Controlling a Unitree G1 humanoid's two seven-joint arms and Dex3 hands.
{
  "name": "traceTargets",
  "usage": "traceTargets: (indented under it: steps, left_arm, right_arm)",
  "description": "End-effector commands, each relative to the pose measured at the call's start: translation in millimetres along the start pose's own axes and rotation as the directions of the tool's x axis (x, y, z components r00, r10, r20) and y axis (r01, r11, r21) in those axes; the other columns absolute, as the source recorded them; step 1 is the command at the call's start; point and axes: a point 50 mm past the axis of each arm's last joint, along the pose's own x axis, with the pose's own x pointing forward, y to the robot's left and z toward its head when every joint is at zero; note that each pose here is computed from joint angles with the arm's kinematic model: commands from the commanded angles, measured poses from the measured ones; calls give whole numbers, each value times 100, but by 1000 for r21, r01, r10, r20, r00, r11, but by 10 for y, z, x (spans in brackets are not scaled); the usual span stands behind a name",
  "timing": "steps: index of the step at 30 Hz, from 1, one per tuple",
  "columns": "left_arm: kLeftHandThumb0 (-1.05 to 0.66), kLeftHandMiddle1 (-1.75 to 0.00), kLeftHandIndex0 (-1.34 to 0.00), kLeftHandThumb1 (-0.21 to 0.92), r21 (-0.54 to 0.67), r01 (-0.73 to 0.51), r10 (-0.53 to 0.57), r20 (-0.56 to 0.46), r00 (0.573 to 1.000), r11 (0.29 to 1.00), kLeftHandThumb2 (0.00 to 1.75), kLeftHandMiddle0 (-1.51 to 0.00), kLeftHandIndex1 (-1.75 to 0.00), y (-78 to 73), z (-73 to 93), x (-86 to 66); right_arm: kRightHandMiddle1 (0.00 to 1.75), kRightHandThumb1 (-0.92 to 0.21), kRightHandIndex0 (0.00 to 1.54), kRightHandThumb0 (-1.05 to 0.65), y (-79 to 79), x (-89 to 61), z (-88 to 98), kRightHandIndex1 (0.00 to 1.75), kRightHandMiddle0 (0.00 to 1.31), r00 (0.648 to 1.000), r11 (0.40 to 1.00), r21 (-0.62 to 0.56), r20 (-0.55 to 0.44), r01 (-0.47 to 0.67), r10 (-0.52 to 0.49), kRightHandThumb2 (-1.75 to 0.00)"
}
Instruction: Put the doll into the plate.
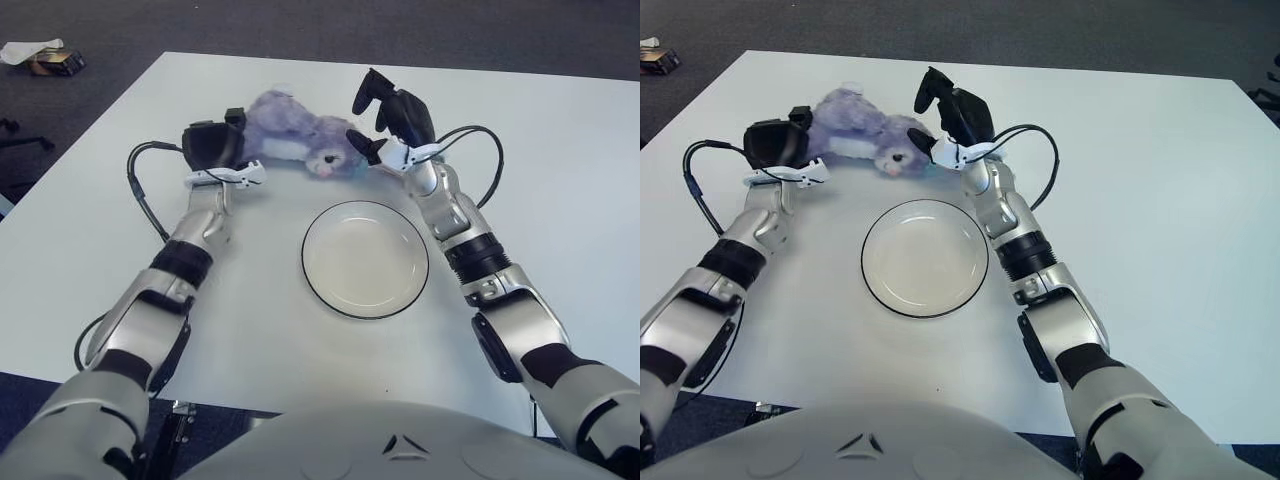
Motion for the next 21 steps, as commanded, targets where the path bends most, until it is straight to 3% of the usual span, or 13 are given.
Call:
traceTargets:
  steps: [1, 5, 7, 9, 14, 21]
  left_arm:
    - [0, -163, -71, -10, -21, 69, -69, 12, 998, 997, 175, -95, -175, 129, 94, -109]
    - [0, -160, -72, -11, -23, 100, -99, 17, 995, 995, 175, -97, -175, 181, 137, -139]
    - [0, -160, -72, -11, -27, 120, -119, 20, 993, 992, 175, -97, -175, 203, 165, -151]
    - [0, -160, -72, -11, -35, 134, -133, 21, 991, 990, 175, -97, -175, 227, 197, -162]
    - [0, -163, -72, -10, -64, 166, -166, 10, 986, 984, 175, -94, -175, 271, 286, -180]
    - [0, -160, -72, -11, -121, 209, -210, 3, 978, 970, 174, -96, -175, 322, 373, -214]
  right_arm:
    - [175, -75, 35, -1, 27, 51, 23, 162, 16, 998, 990, -136, 61, 26, -18, -75]
    - [175, -88, 29, -1, 65, 56, 24, 160, 8, 998, 984, -174, 62, 24, -14, -56]
    - [164, -80, 19, -32, 91, 60, 20, 159, 4, 998, 981, -192, 57, 19, -8, -66]
    - [152, -72, 11, -52, 107, 64, 19, 157, 2, 998, 979, -201, 56, 18, -7, -76]
    - [134, -65, 5, -65, 160, 57, 14, 149, 0, 999, 979, -201, 51, 13, -3, -81]
    - [125, -61, 2, -70, 197, 38, -20, 140, 0, 999, 978, -209, 38, -12, 20, -81]
